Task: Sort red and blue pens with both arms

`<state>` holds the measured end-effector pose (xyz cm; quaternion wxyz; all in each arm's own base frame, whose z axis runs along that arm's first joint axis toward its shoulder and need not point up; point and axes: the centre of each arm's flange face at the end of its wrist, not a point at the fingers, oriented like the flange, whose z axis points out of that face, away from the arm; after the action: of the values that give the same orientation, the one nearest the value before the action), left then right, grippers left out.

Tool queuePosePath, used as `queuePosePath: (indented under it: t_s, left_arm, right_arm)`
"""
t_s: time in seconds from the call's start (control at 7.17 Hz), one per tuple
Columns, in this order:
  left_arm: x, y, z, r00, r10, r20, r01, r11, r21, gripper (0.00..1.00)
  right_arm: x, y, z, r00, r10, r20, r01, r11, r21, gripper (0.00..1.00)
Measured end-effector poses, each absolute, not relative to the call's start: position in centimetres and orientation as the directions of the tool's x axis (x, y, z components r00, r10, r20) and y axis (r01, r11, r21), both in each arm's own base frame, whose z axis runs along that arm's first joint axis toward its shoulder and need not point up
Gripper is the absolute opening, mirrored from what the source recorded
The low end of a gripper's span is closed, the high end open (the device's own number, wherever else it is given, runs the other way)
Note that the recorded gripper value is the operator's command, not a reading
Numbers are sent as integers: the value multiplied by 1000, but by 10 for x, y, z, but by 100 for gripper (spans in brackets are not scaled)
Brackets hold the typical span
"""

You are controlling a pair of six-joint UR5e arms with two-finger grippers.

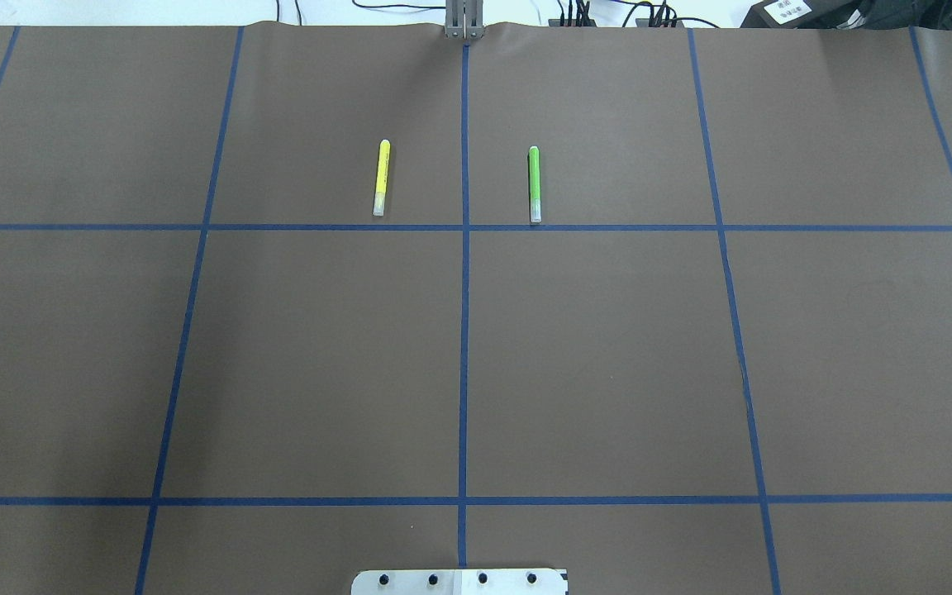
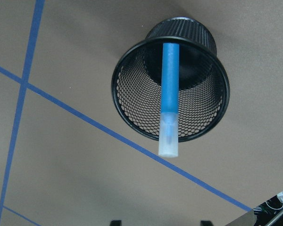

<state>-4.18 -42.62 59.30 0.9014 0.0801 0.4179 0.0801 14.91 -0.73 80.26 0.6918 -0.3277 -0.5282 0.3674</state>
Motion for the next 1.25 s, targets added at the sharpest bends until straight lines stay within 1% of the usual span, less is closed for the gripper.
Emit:
queuePosePath:
  t_s: [0.28, 0.56, 0.84, 1.11, 1.25]
  left_arm:
    - [-42, -426, 596, 638, 207, -742, -78, 976, 206, 100]
    - [-42, -426, 599, 638, 201, -743, -78, 977, 198, 100]
    - [-42, -426, 606, 639, 190, -746, -77, 980, 183, 100]
    - [-41, -426, 611, 639, 178, -748, -75, 983, 170, 100]
    - [-41, -426, 611, 640, 177, -748, -74, 983, 170, 100]
  right_arm:
    - [167, -22, 800, 207, 826, 524, -219, 561, -798, 100]
    - [183, -50, 802, 290, 738, 609, -290, 674, -679, 100]
    - [191, -105, 799, 406, 594, 695, -306, 805, -509, 100]
    - [193, -173, 786, 532, 403, 745, -251, 915, -316, 100]
    - [191, -208, 776, 585, 304, 752, -201, 953, -228, 100]
